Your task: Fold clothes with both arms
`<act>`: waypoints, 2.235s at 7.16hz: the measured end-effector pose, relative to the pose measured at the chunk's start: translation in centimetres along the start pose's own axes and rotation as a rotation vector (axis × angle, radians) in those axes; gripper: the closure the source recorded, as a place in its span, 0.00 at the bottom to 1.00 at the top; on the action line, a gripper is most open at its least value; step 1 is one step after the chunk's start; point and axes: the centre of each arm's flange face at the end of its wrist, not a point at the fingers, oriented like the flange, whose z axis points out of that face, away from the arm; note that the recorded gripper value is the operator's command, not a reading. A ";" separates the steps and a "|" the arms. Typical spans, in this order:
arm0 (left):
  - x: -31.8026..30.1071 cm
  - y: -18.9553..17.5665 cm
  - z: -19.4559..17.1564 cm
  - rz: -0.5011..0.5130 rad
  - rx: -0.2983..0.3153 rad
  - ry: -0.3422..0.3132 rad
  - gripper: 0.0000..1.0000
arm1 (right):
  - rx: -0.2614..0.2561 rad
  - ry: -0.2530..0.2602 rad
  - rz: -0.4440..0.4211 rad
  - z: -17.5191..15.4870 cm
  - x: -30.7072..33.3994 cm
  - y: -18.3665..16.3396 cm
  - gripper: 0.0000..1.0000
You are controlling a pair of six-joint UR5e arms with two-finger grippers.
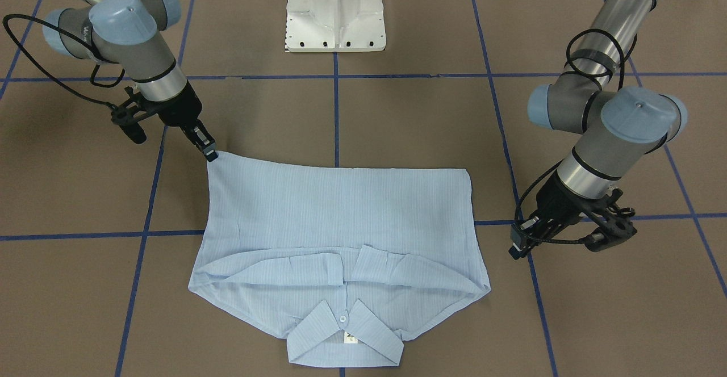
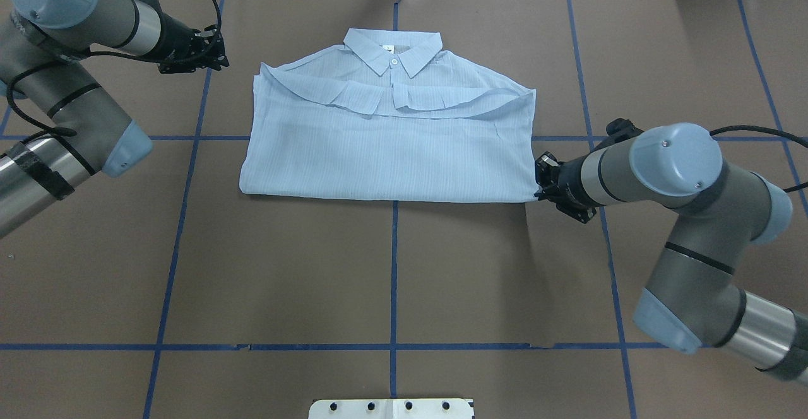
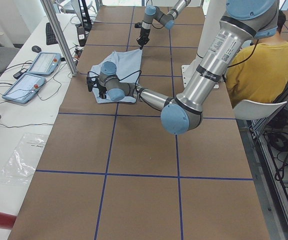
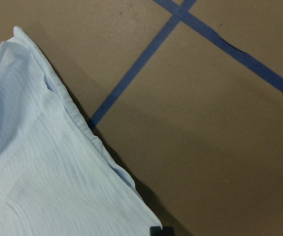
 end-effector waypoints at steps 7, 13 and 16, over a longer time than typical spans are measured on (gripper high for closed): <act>4.6 12.5 -4.4 -0.085 -0.242 0.134 0.63 | -0.552 0.399 -0.239 -9.2 18.6 18.3 0.00; 4.6 23.5 -0.3 -0.348 -0.320 0.034 0.41 | -0.385 0.176 -0.145 -7.4 10.0 12.5 0.00; 5.5 29.0 0.0 -0.396 -0.343 -0.054 0.42 | -0.195 0.013 -0.188 -5.0 1.4 3.7 0.00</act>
